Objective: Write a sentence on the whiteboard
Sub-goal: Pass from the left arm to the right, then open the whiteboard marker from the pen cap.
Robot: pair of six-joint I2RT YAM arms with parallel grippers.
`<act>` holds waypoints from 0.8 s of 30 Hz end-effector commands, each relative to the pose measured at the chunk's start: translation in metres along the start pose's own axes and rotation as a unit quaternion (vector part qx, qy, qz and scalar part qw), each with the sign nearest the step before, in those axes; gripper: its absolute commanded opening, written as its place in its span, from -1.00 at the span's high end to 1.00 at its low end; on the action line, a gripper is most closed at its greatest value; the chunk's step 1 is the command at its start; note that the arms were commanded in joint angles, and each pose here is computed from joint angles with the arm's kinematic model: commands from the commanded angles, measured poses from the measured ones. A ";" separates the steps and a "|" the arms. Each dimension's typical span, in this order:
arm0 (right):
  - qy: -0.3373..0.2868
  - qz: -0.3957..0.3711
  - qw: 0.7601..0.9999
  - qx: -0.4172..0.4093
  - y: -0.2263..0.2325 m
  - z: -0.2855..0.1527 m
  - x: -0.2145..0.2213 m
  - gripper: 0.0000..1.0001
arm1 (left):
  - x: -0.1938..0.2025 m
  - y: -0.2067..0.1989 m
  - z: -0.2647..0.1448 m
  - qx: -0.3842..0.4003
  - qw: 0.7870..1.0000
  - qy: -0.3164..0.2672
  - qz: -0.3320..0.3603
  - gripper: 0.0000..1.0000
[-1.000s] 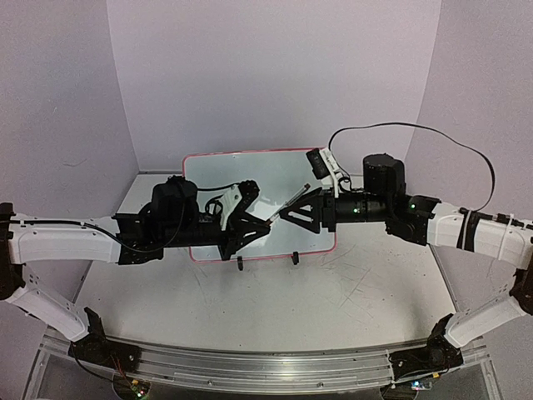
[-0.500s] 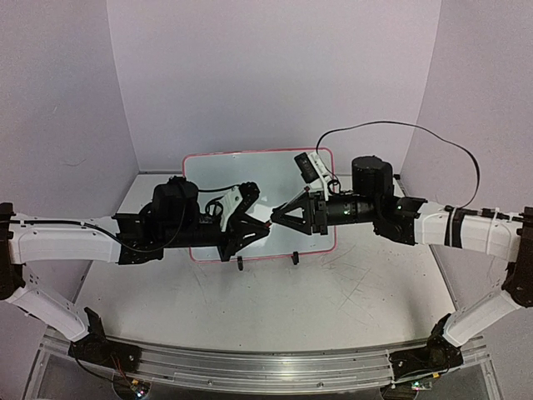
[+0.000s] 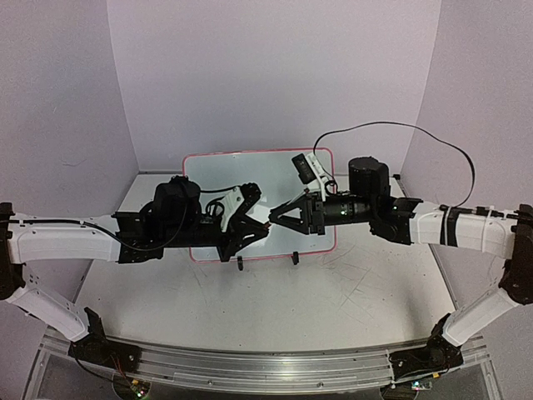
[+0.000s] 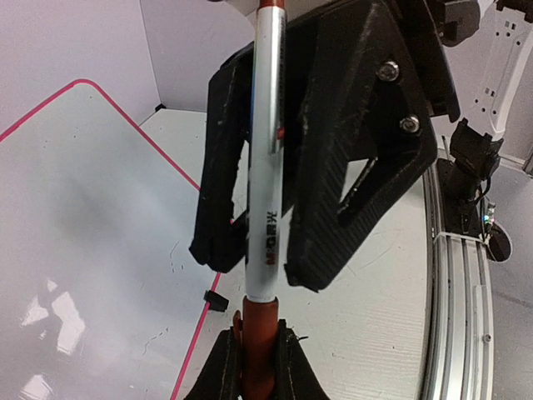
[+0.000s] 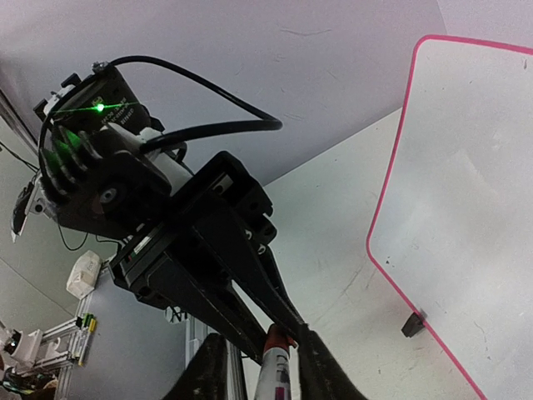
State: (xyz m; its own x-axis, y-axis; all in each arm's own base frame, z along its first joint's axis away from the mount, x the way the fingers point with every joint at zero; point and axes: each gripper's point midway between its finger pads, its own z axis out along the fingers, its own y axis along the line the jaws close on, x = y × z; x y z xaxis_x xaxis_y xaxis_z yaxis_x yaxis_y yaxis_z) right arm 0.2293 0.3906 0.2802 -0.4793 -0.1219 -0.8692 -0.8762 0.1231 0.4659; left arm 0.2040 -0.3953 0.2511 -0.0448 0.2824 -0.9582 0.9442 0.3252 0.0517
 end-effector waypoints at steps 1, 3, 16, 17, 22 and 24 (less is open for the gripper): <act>-0.009 -0.025 1.000 -0.007 0.005 0.005 -0.012 0.25 | -0.028 0.008 -0.007 -0.019 0.999 -0.027 0.010 1.00; -0.010 -0.024 1.000 0.003 0.001 0.005 -0.011 0.24 | -0.029 0.009 -0.009 -0.023 0.999 -0.029 0.010 1.00; -0.022 -0.028 0.999 -0.020 0.012 0.004 -0.016 0.73 | -0.030 0.008 -0.008 -0.020 0.999 -0.030 0.007 1.00; -0.021 -0.028 0.999 -0.020 0.011 0.004 -0.015 0.78 | -0.029 0.008 -0.009 -0.021 0.999 -0.029 0.007 1.00; -0.019 -0.030 0.999 -0.019 0.010 0.004 -0.013 1.00 | -0.030 0.009 -0.011 -0.026 0.999 -0.031 0.007 1.00; -0.019 -0.032 0.999 -0.017 0.009 0.005 -0.012 1.00 | -0.030 0.010 -0.011 -0.028 0.999 -0.031 0.008 1.00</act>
State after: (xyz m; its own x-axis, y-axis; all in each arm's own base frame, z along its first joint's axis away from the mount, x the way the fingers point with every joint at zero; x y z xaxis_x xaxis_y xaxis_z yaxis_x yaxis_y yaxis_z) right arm 0.2343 0.3927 0.2765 -0.4718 -0.1207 -0.8734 -0.8791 0.1407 0.4555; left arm 0.2050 -0.3931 0.2481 -0.0577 0.2963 -0.9533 0.9393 0.3396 0.0487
